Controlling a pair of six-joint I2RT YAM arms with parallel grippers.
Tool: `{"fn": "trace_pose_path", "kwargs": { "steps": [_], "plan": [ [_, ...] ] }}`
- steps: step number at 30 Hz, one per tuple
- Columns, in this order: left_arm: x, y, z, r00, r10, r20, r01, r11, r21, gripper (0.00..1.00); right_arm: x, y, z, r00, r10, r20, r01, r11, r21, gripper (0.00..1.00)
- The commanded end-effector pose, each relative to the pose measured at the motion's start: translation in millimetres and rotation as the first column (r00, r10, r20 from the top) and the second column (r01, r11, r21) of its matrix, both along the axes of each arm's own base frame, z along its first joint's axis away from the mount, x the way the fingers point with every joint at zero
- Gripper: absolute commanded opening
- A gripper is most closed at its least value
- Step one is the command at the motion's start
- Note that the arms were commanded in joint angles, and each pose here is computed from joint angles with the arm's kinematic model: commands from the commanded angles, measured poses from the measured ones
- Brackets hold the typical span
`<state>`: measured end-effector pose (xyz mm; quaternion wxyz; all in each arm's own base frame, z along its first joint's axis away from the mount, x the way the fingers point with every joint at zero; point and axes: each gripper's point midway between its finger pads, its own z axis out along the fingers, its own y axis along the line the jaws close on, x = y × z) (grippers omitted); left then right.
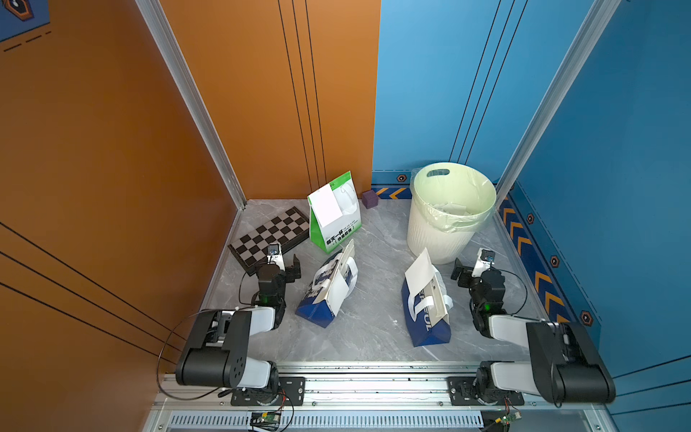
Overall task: Shred takeout receipts and throw away
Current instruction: Pick up the takeout bag at the center of the board.
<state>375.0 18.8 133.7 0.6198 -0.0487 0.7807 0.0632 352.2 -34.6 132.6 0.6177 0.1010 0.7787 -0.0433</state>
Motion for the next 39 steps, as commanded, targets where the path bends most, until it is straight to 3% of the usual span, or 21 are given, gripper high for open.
{"fn": "trace_pose_path", "kwargs": {
  "steps": [1, 6, 12, 18, 22, 26, 35, 39],
  "plan": [
    [-13, 5, 23, 0.998, 0.031, 0.046, -0.031, 0.999, 0.007, 0.98, -24, -19, 15, 0.991, -0.124, -0.039, 0.126, 0.991, 0.044, 1.0],
    [-17, 0, 73, 1.0, -0.014, 0.024, 0.014, 1.0, 0.029, 0.98, -68, -36, 34, 0.962, -0.259, -0.082, 0.27, 0.949, 0.162, 1.0],
    [-19, -29, 150, 0.983, -0.178, 0.032, 0.176, 0.982, 0.061, 0.98, -87, -9, 78, 0.991, -0.108, -0.077, 0.126, 0.948, 0.292, 1.0],
    [-25, -68, 219, 0.945, -0.32, 0.064, 0.316, 0.946, 0.073, 0.98, -93, 31, 125, 0.97, 0.074, -0.233, 0.024, 0.919, 0.394, 1.0],
    [-29, -101, 248, 0.915, -0.397, 0.074, 0.394, 0.917, 0.059, 0.98, -103, 59, 148, 0.921, 0.163, -0.353, -0.015, 0.922, 0.386, 1.0],
    [-27, -133, 264, 0.887, -0.454, 0.086, 0.452, 0.891, 0.036, 0.98, -125, 97, 166, 0.851, 0.249, -0.462, -0.121, 0.95, 0.289, 1.0],
    [-18, -211, 284, 0.804, -0.586, 0.097, 0.59, 0.807, -0.01, 0.98, -171, 139, 177, 0.704, 0.297, -0.645, -0.266, 0.952, 0.148, 1.0],
    [-10, -233, 283, 0.787, -0.611, 0.085, 0.615, 0.788, -0.024, 0.98, -188, 153, 171, 0.643, 0.304, -0.703, -0.311, 0.942, 0.123, 1.0]
  ]
}}
